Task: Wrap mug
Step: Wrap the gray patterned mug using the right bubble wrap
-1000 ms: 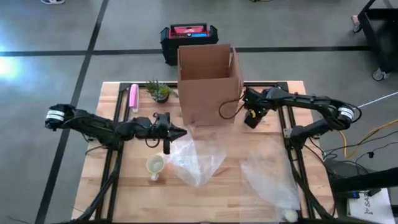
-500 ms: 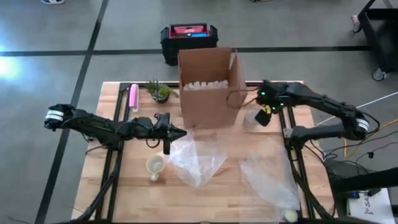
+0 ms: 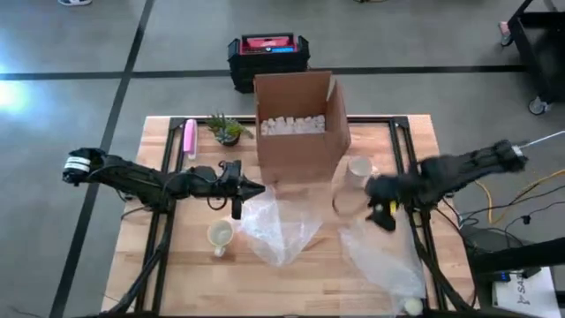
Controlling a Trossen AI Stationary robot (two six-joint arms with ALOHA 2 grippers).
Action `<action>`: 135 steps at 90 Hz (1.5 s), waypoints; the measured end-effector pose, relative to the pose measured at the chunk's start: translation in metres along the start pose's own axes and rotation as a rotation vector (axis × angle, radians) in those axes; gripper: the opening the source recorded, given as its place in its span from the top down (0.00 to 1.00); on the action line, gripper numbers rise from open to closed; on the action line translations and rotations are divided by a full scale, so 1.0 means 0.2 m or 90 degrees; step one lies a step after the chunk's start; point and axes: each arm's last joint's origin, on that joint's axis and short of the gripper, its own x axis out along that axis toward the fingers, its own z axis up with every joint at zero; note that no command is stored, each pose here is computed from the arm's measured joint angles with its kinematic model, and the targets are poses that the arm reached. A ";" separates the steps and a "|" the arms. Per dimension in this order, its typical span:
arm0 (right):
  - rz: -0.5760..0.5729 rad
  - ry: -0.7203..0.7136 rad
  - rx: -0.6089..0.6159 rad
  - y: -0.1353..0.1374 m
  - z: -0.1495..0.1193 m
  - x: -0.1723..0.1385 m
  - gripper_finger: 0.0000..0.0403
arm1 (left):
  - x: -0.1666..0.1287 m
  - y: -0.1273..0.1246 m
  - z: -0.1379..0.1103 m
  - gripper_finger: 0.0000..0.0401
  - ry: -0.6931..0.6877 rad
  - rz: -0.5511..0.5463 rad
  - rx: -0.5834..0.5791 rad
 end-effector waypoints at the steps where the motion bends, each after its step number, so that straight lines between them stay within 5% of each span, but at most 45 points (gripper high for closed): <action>1: 0.001 -0.001 -0.010 0.02 -0.01 0.01 0.48 | 0.00 0.00 0.00 0.95 0.000 0.000 0.000; 33: -0.093 0.118 -0.064 0.47 -0.25 0.36 0.51 | 0.00 0.00 0.00 0.95 -0.008 -0.001 -0.001; 49: -0.245 0.183 -0.083 0.53 -0.22 0.47 0.51 | 0.00 0.00 0.01 0.95 -0.014 0.000 -0.001; 62: -0.268 0.210 -0.122 0.58 -0.21 0.58 0.50 | 0.00 0.00 0.01 0.95 -0.019 0.001 0.009; 110: -0.239 0.234 -0.113 0.33 -0.17 0.77 0.53 | 0.00 0.00 0.01 0.95 -0.020 0.001 0.020; 121: -0.259 0.214 -0.138 0.28 -0.14 0.79 0.65 | 0.00 0.00 0.01 0.95 -0.020 0.001 0.019; 135: -0.261 0.226 -0.151 0.24 -0.12 0.80 0.92 | 0.00 0.00 0.01 0.95 -0.019 0.001 0.016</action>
